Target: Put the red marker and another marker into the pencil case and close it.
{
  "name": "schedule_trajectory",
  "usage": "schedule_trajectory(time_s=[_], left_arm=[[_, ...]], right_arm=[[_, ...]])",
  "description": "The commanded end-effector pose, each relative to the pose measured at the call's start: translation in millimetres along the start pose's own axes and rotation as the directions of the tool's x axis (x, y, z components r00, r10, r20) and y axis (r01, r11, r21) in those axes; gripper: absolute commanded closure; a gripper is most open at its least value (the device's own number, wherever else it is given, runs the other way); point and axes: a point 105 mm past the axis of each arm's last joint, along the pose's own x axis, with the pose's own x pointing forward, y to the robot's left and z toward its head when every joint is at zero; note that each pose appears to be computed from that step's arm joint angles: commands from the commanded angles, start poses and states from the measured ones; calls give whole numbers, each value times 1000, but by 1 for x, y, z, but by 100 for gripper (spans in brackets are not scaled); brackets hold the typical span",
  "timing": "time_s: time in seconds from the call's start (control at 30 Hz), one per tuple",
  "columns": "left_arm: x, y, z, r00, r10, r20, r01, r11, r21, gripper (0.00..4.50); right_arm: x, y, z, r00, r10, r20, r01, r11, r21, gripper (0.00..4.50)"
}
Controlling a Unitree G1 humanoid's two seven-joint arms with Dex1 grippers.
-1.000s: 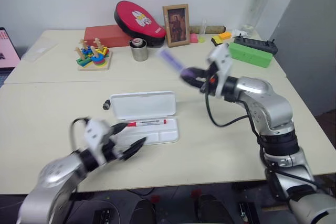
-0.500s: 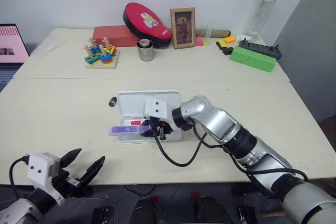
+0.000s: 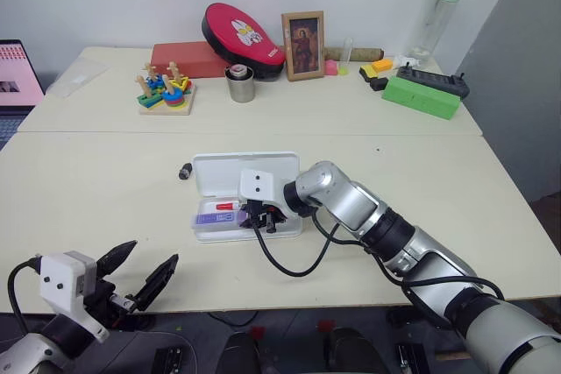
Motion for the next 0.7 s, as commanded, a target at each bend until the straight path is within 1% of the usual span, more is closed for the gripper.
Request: schedule_trajectory(time_s=[0.03, 0.33, 0.4, 0.43, 0.5, 0.57, 0.6, 0.7], left_arm=[[5, -6, 11, 999, -22, 29, 21, 1000, 22, 0], [12, -9, 15, 999, -38, 37, 37, 999, 21, 0], [13, -9, 16, 998, -41, 37, 40, 999, 21, 0], [13, -9, 16, 998, -43, 38, 42, 999, 20, 0], [14, -9, 17, 998, -45, 40, 44, 999, 20, 0], [15, -9, 17, 998, -47, 42, 46, 999, 19, 0], [15, -9, 17, 998, -48, 42, 47, 999, 19, 0], [17, -5, 20, 998, -41, 56, 41, 999, 17, 0]], right_arm=[[0, 6, 10, 1000, 21, 22, -20, 999, -32, 341], [3, 6, 7, 1000, 17, 12, -16, 1000, -13, 341], [3, 6, 8, 1000, 16, 17, -15, 1000, -13, 266], [2, 5, 9, 1000, 14, 22, -13, 1000, -13, 253], [1, 4, 11, 1000, 10, 28, -10, 1000, -15, 203], [1, 3, 12, 999, 5, 33, -5, 1000, -17, 167], [0, 3, 13, 999, 4, 35, -3, 1000, -18, 133], [-6, 1, 20, 998, -2, 63, 3, 1000, -21, 75]])
